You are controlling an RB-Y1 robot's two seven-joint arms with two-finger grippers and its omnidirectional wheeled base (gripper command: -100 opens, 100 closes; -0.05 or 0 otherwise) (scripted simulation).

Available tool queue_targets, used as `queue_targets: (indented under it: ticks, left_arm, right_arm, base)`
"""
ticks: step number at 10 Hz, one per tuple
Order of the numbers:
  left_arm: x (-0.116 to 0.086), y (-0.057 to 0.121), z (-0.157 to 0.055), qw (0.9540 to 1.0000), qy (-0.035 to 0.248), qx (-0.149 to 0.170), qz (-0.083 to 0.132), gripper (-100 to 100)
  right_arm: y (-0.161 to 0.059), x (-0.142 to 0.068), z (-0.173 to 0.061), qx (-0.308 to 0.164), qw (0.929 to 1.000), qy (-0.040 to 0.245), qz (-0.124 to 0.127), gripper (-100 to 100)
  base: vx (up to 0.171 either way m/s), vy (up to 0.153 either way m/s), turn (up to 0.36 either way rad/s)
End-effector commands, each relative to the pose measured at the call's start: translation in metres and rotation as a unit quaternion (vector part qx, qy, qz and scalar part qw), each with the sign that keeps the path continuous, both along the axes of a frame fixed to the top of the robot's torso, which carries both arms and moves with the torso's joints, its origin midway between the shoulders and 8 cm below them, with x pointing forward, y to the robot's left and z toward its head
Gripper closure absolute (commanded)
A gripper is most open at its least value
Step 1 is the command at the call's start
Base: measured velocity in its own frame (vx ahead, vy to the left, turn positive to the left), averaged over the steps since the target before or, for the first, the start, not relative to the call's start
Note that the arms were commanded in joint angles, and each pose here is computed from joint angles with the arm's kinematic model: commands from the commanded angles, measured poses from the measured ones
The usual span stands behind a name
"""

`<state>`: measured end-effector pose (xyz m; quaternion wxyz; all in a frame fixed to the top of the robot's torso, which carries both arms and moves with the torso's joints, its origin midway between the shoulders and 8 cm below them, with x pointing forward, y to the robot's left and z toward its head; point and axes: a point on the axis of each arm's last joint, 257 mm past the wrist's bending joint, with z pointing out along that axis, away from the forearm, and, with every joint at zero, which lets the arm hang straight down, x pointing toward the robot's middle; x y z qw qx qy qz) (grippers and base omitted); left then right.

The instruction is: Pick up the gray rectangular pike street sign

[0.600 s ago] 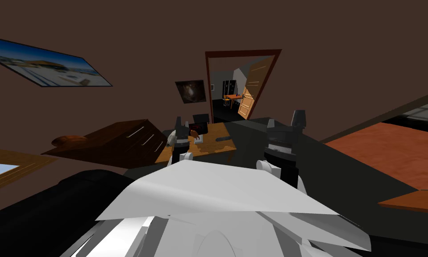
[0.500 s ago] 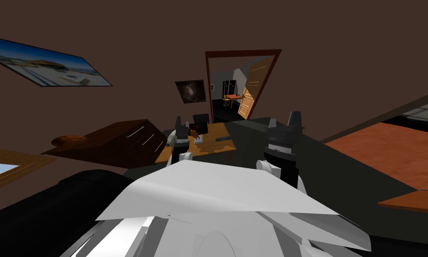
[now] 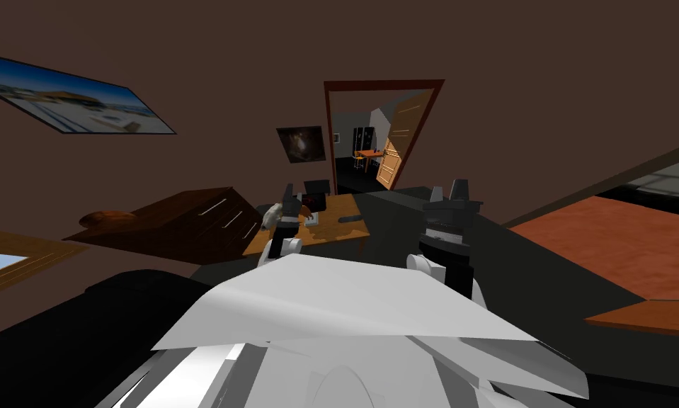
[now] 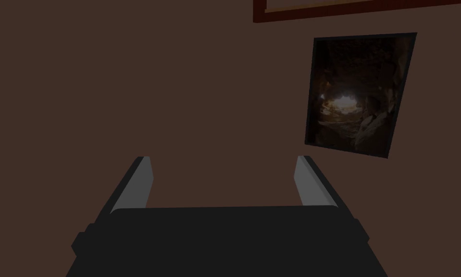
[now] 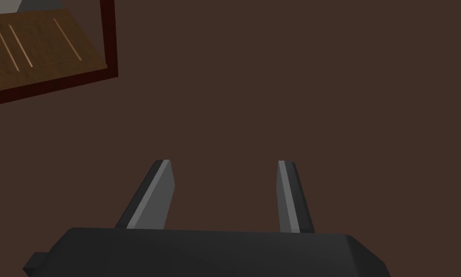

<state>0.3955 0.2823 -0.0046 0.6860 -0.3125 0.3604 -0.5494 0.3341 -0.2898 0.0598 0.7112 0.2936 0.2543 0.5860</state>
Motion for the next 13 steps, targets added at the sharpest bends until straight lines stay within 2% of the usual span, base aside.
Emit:
queue_targets:
  ticks: [1,7,12,13]
  left_arm:
    - [0.01,0.006,-0.009,0.9997,0.023,0.004,0.002,-100]
    - [0.04,0.028,-0.035,0.9959,0.089,-0.002,0.015,-100]
    - [0.062,0.048,-0.065,0.9875,0.154,-0.015,0.031,-100]
    - [0.062,0.048,-0.067,0.9869,0.157,-0.016,0.031,-100]
  right_arm:
    - [0.0,0.0,0.0,0.0,1.0,0.0,0.0,0]
    - [0.0,0.0,0.0,0.0,1.0,0.0,0.0,0]
    - [0.0,0.0,0.0,0.0,1.0,0.0,0.0,0]
    - [0.0,0.0,0.0,0.0,1.0,0.0,0.0,0]
  base:
    - [-0.041,-0.163,0.002]
    - [-0.021,-0.091,-0.003]
    - [-0.013,-0.114,-0.008]
    - [-0.002,-0.045,0.005]
